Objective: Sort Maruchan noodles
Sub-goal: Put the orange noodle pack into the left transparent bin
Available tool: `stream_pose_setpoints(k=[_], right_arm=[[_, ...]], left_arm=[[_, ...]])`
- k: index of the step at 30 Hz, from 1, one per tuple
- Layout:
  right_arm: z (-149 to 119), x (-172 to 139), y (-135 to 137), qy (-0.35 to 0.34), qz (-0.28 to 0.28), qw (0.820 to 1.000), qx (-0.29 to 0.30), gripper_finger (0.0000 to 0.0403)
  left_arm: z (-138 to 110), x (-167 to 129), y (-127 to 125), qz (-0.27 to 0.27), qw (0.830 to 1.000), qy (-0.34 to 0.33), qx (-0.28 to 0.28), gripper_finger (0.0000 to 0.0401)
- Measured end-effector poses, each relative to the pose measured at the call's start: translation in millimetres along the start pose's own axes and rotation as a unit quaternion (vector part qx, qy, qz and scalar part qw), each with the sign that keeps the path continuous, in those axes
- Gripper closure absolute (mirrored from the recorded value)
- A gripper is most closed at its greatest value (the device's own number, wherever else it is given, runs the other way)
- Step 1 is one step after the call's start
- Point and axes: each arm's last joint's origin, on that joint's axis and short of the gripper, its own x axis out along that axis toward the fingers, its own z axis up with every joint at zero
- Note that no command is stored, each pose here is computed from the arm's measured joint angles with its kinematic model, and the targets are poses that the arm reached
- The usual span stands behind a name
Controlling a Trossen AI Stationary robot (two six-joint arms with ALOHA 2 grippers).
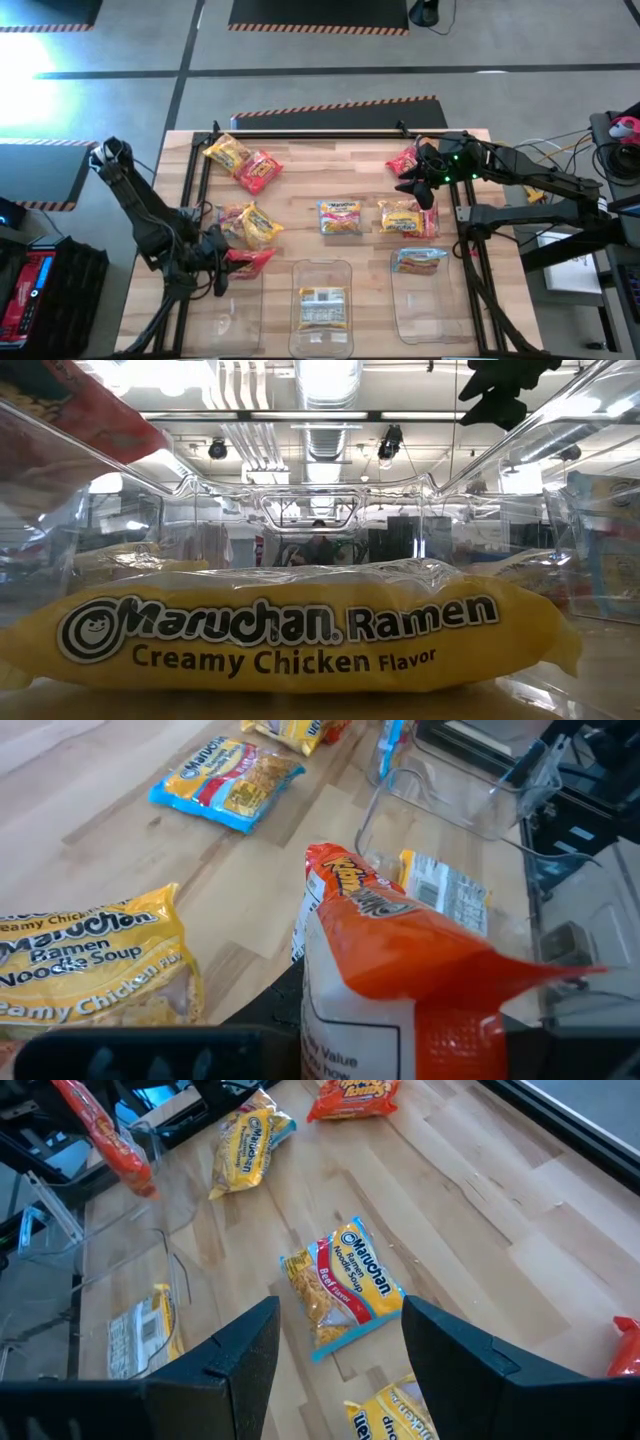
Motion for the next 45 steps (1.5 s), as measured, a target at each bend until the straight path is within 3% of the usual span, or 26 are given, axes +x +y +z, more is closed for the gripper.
stream_pose_setpoints(k=[34,45], right_arm=[[0.0,0.1,0.0,0.0,0.0,1.0,0.0,0.0204],[0.0,0.1,0.0,0.0,0.0,1.0,0.0,0.0204]], left_arm=[[-16.5,15.2,1.4,0.075,0.997,-0.021,-0.023,0.0326],[-28.2,23.7,1.3,0.1,0.995,0.011,0.004,0.0258]])
